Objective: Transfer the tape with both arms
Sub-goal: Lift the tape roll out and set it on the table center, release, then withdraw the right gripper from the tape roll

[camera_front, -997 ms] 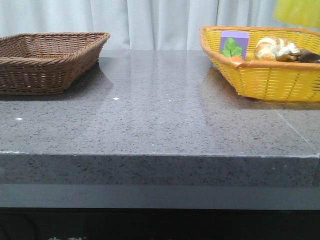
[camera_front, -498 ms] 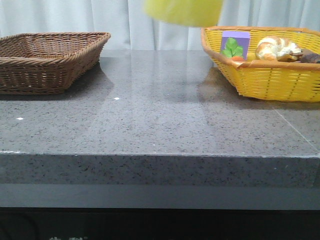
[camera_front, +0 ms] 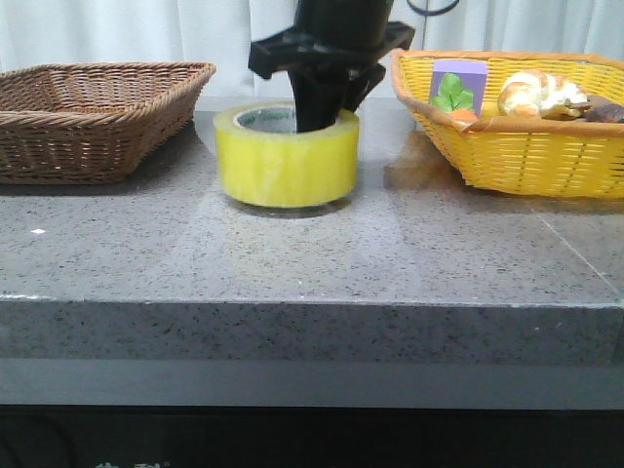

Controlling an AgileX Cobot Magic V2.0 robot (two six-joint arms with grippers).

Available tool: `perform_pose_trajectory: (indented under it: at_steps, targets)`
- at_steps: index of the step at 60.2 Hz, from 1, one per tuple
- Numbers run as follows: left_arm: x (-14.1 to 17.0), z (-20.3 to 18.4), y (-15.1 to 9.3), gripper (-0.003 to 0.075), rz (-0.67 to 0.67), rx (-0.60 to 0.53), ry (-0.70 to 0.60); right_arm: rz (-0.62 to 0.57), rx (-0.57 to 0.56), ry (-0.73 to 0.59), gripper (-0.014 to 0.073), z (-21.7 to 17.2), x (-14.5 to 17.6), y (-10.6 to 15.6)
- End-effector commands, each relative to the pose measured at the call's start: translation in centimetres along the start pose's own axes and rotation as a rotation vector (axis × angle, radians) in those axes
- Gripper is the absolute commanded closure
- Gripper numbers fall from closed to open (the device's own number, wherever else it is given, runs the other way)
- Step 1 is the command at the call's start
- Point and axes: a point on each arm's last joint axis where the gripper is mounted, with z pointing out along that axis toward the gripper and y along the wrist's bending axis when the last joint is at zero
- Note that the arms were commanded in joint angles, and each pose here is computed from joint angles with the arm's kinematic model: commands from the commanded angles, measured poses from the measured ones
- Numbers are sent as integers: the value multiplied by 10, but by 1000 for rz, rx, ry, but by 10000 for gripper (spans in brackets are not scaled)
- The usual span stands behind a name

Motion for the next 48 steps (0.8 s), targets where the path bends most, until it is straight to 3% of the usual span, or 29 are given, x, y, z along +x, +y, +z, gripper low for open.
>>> perform_pose_trajectory:
  at_steps: [1,7,14,19,36,48]
  targets:
    - [-17,-7,-1,189,4,6,-113,-10,28,-145,471,-36,-13,-3]
    - [-17,-7,-1,189,4,6,-113,-10,28,-144,416,-35,-13,-3]
    - [-17,-7,-1,189,4,6,-113,-10,29,-155,247,-36,-14,-3]
    - [-17,-7,-1,189,4,6,-113,-9,33,-181,180,-42,-16,-3]
    - [-17,-7,-1,189,4,6,-113,29,-18,-388,182,-119,-15,5]
    - [-17,-7,-1,189,4,6,-113,49,-17,-475,182,-164,16,9]
